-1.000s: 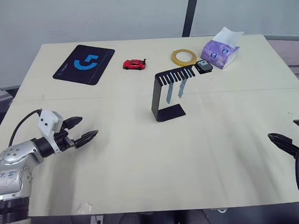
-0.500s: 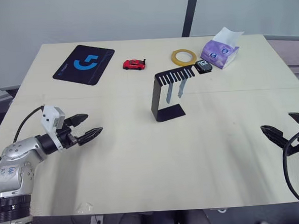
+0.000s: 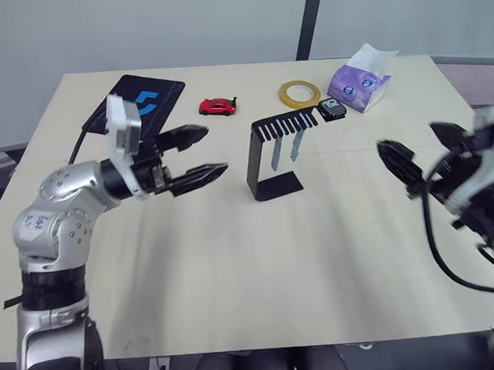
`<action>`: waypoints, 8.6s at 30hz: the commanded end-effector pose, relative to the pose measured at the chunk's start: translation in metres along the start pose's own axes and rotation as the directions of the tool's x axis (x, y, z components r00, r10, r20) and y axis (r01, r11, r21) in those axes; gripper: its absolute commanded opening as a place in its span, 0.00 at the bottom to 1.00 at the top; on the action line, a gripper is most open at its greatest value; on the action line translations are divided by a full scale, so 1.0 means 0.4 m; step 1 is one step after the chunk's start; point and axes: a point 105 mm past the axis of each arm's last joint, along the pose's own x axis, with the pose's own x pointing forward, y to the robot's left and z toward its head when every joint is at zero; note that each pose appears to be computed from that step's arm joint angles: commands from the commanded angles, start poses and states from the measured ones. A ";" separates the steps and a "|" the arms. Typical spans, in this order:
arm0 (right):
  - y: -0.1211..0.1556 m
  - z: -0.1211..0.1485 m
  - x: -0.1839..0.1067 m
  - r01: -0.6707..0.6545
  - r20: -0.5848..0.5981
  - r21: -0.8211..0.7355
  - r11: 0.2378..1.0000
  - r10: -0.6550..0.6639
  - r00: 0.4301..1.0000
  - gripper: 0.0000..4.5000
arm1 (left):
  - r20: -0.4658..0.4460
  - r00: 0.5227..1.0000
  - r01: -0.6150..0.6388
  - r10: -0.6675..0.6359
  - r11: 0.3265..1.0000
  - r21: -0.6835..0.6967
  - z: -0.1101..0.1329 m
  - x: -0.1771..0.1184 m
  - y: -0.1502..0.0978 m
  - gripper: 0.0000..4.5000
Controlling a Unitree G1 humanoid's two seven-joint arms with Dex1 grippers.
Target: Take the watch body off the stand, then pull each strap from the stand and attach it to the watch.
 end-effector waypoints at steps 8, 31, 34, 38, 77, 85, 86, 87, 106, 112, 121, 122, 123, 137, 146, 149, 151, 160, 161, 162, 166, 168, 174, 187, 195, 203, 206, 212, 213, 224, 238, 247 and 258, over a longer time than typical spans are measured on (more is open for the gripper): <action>0.087 0.043 0.106 0.024 0.001 0.068 0.997 -0.024 1.000 1.00 | 0.089 0.995 0.042 -0.049 0.996 0.076 0.054 0.092 -0.004 0.99; 0.088 0.042 0.199 0.094 -0.061 0.124 0.988 -0.086 0.994 1.00 | 0.098 0.994 0.041 -0.050 0.995 0.093 0.064 0.099 -0.019 0.99; 0.088 0.038 0.204 0.082 -0.065 0.128 0.988 -0.074 0.995 1.00 | 0.100 0.994 0.037 -0.046 0.995 0.094 0.065 0.101 -0.018 0.99; 0.088 0.033 0.211 0.057 -0.074 0.128 0.990 -0.048 0.996 1.00 | 0.102 0.994 0.033 -0.043 0.995 0.097 0.066 0.103 -0.017 0.99; 0.077 0.083 0.219 -0.010 -0.003 0.096 0.995 0.010 1.000 0.36 | 0.115 0.991 0.055 -0.066 0.994 0.093 0.064 0.114 -0.032 1.00; 0.056 0.128 0.144 0.001 0.055 0.059 0.998 -0.004 0.999 0.36 | 0.121 0.981 0.141 -0.150 0.986 0.085 0.063 0.127 -0.063 1.00; 0.043 0.122 0.127 0.021 0.049 0.054 0.998 -0.023 0.999 0.36 | 0.119 0.979 0.157 -0.166 0.984 0.083 0.063 0.125 -0.070 1.00; 0.026 0.111 0.107 0.047 0.040 0.049 0.998 -0.049 0.998 0.36 | 0.113 0.976 0.180 -0.188 0.981 0.075 0.060 0.121 -0.079 1.00; -0.120 -0.270 -0.084 0.237 -0.308 0.052 0.970 -0.210 0.928 0.36 | -0.063 0.934 0.351 -0.351 0.936 -0.002 -0.073 0.050 -0.178 1.00; -0.159 -0.332 -0.056 0.207 -0.333 0.034 0.978 -0.184 0.925 0.36 | -0.072 0.935 0.349 -0.348 0.937 0.007 -0.074 0.049 -0.179 1.00; -0.187 -0.398 -0.020 0.191 -0.365 0.042 0.981 -0.163 0.917 0.36 | -0.073 0.937 0.343 -0.341 0.939 0.021 -0.068 0.059 -0.180 1.00; -0.187 -0.403 -0.019 0.189 -0.366 0.042 0.981 -0.161 0.917 0.36 | -0.073 0.938 0.342 -0.340 0.939 0.023 -0.068 0.059 -0.180 1.00; -0.189 -0.412 -0.018 0.191 -0.372 0.045 0.980 -0.161 0.914 0.36 | -0.073 0.938 0.340 -0.338 0.940 0.024 -0.068 0.059 -0.179 1.00; -0.198 -0.451 -0.017 0.177 -0.411 0.064 0.982 -0.136 0.901 0.67 | -0.075 0.942 0.329 -0.326 0.944 0.032 -0.065 0.063 -0.172 1.00; -0.212 -0.372 -0.111 0.092 -0.415 0.012 0.996 -0.079 0.907 1.00 | -0.129 0.979 0.154 -0.159 0.987 -0.050 -0.116 -0.010 -0.139 1.00; -0.226 -0.322 -0.190 0.008 -0.428 0.003 1.000 -0.006 0.904 1.00 | -0.201 0.980 -0.013 -0.005 0.996 -0.088 -0.156 -0.100 -0.106 1.00; -0.236 -0.301 -0.236 -0.025 -0.445 0.010 1.000 0.026 0.895 1.00 | -0.245 0.966 -0.103 0.076 0.990 -0.097 -0.176 -0.158 -0.088 1.00; -0.352 -0.277 -0.422 0.031 -0.509 -0.028 0.999 -0.041 0.860 1.00 | -0.382 0.800 -0.505 0.462 0.863 -0.014 -0.228 -0.425 0.011 1.00; -0.360 -0.274 -0.430 0.042 -0.504 -0.035 0.999 -0.054 0.862 1.00 | -0.387 0.791 -0.515 0.474 0.857 -0.003 -0.228 -0.439 0.014 1.00; -0.366 -0.272 -0.434 0.050 -0.499 -0.040 0.998 -0.063 0.864 1.00 | -0.390 0.785 -0.521 0.482 0.853 0.005 -0.227 -0.447 0.016 1.00; -0.363 -0.265 -0.420 0.036 -0.465 -0.043 0.998 -0.051 0.884 1.00 | -0.361 0.815 -0.484 0.454 0.875 0.009 -0.223 -0.404 0.014 1.00; -0.352 -0.262 -0.405 0.012 -0.450 -0.039 0.999 -0.028 0.893 1.00 | -0.344 0.838 -0.451 0.425 0.892 0.004 -0.221 -0.370 0.005 1.00; -0.222 -0.221 -0.319 -0.173 -0.362 0.014 0.985 0.166 0.917 1.00 | -0.267 0.880 -0.413 0.393 0.910 -0.021 -0.220 -0.200 -0.042 1.00; 0.149 -0.079 -0.146 -0.610 -0.081 0.090 0.787 0.616 0.784 1.00 | -0.237 0.792 -0.570 0.562 0.821 0.042 -0.243 0.036 -0.083 1.00; 0.222 -0.067 -0.121 -0.675 -0.057 0.117 0.729 0.683 0.728 1.00 | -0.216 0.773 -0.598 0.597 0.799 0.068 -0.261 0.106 -0.067 1.00; 0.228 -0.066 -0.086 -0.679 -0.051 0.112 0.726 0.687 0.725 1.00 | -0.213 0.695 -0.681 0.687 0.724 0.113 -0.271 0.142 -0.024 1.00; 0.215 -0.070 -0.066 -0.655 -0.056 0.100 0.749 0.662 0.747 1.00 | -0.197 0.689 -0.688 0.697 0.715 0.125 -0.267 0.160 -0.015 1.00; 0.196 -0.077 -0.043 -0.620 -0.070 0.078 0.781 0.624 0.778 1.00 | -0.180 0.669 -0.707 0.721 0.692 0.145 -0.269 0.171 0.000 1.00; 0.193 -0.077 -0.040 -0.613 -0.070 0.075 0.786 0.618 0.783 1.00 | -0.177 0.667 -0.709 0.724 0.690 0.147 -0.269 0.174 0.002 1.00; 0.166 -0.087 -0.022 -0.551 -0.083 0.056 0.832 0.554 0.828 1.00 | -0.144 0.662 -0.717 0.735 0.678 0.162 -0.258 0.198 0.028 1.00; 0.165 -0.085 -0.020 -0.544 -0.080 0.049 0.838 0.546 0.834 1.00 | -0.104 0.671 -0.711 0.734 0.677 0.187 -0.251 0.204 0.038 0.71; 0.166 -0.083 -0.027 -0.541 -0.076 0.047 0.839 0.543 0.836 1.00 | -0.085 0.659 -0.721 0.748 0.659 0.213 -0.246 0.198 0.044 0.01; 0.204 -0.097 -0.002 -0.464 -0.090 0.050 0.884 0.467 0.880 1.00 | -0.115 0.542 -0.818 0.833 0.554 0.153 -0.266 0.196 0.093 0.01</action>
